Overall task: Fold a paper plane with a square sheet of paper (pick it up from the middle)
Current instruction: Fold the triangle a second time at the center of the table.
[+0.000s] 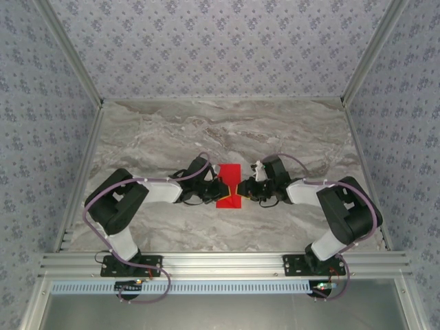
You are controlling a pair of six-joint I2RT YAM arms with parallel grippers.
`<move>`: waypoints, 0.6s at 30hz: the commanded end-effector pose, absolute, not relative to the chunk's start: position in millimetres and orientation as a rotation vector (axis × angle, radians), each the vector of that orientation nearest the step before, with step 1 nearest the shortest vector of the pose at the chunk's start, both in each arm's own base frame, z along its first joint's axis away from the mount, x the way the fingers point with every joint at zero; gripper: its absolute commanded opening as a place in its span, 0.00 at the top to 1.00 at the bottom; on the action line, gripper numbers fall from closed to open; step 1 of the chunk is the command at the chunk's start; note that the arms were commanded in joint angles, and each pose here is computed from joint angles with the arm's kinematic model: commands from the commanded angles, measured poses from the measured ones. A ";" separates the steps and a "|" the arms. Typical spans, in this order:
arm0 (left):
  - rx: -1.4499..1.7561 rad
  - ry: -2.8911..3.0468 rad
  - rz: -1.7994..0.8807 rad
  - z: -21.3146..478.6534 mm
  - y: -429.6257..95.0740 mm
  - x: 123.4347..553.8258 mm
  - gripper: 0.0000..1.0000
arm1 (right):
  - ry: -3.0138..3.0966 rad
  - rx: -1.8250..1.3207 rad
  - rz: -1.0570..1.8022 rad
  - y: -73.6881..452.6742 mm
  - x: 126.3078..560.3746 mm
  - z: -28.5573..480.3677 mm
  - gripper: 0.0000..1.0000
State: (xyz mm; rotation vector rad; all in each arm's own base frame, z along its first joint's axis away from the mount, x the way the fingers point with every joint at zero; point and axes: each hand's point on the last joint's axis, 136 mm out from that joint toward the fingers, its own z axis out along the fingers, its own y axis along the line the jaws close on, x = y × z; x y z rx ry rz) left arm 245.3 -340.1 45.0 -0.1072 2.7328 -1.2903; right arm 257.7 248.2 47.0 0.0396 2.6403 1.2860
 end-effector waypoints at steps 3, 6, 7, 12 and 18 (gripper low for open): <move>-0.055 2.692 -1.287 51.3 -348.9 257.3 1.00 | 2.646 -0.007 1.240 244.1 250.6 45.2 0.73; -0.055 2.683 -1.294 50.2 -351.1 259.9 1.00 | 2.643 -0.012 1.236 244.8 251.4 45.5 0.73; -0.056 2.682 -1.295 49.5 -351.3 260.5 1.00 | 2.641 -0.013 1.238 244.9 251.7 45.9 0.72; -0.057 2.675 -1.298 49.0 -353.8 263.3 1.00 | 2.648 -0.073 1.238 250.7 247.4 44.0 0.72; -0.061 2.670 -1.298 49.7 -353.9 264.5 1.00 | 2.657 -0.140 1.260 261.1 243.4 40.9 0.73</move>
